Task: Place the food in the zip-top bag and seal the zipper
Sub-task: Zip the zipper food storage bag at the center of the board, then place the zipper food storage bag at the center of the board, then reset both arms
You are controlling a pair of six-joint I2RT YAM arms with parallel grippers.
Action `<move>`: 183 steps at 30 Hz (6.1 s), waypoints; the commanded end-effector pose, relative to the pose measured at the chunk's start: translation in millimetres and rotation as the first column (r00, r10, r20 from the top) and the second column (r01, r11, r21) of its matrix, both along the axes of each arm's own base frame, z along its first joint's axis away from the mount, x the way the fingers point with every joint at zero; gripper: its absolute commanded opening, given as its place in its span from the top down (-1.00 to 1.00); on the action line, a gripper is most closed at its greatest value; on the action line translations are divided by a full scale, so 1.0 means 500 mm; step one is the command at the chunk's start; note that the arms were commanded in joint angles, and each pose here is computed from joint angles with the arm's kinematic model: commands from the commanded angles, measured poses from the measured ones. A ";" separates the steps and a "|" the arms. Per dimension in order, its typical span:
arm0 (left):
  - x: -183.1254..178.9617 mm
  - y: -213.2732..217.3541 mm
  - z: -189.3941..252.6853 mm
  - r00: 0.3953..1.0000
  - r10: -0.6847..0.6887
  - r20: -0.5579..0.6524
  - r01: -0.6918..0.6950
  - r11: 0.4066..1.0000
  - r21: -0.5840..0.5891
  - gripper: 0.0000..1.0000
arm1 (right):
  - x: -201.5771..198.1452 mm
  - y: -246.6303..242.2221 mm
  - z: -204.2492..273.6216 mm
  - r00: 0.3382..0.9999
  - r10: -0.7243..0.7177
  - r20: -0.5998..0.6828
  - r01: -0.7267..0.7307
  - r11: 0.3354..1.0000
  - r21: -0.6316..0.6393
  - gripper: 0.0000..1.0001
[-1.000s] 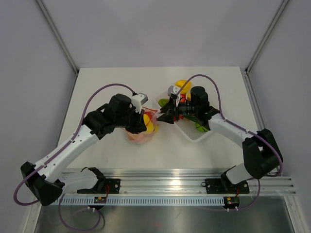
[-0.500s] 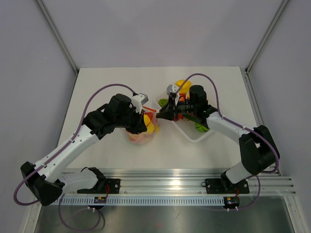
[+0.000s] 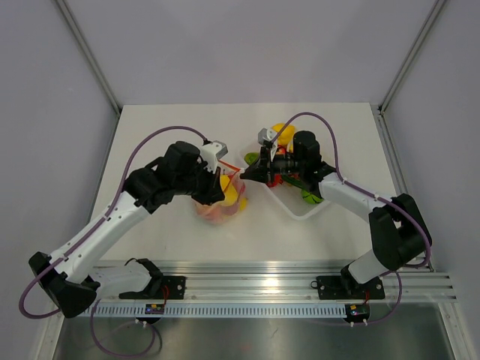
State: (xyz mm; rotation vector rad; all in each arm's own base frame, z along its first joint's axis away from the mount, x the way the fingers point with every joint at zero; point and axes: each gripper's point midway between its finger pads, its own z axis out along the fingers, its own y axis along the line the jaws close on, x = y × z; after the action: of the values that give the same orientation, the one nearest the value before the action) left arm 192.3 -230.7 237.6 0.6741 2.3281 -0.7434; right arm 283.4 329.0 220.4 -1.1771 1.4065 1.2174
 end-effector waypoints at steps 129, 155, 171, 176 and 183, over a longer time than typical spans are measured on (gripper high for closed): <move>-0.012 0.147 -0.036 0.965 0.233 0.118 -0.234 0.972 -0.002 1.00 | 0.258 -0.174 0.117 0.725 -0.661 -0.194 0.688 0.707 0.163 1.00; 0.180 0.237 0.176 0.756 0.402 0.517 -0.421 0.903 -0.087 0.58 | 0.332 0.090 0.156 0.945 -0.210 -0.252 0.275 0.927 0.257 -0.45; 0.078 0.212 0.178 0.840 0.451 0.301 -0.406 0.891 -0.202 -0.93 | 0.212 -0.229 0.163 0.499 -0.853 -0.149 0.835 0.520 -0.180 -0.99; 0.070 0.195 0.177 0.859 0.440 0.263 -0.384 0.892 -0.236 -0.95 | 0.128 -0.381 0.110 0.205 -0.977 -0.064 0.886 0.213 -0.412 -0.99; 0.061 0.195 0.156 0.864 0.440 0.246 -0.387 0.892 -0.235 -0.96 | 0.029 -0.528 0.065 -0.105 -0.994 0.029 0.883 -0.106 -0.457 -0.99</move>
State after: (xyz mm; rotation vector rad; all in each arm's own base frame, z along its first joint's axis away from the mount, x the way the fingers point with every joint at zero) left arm 225.9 -128.7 312.9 0.1735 2.0200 -0.5494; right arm 328.4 114.1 270.2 0.1184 2.0849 0.1699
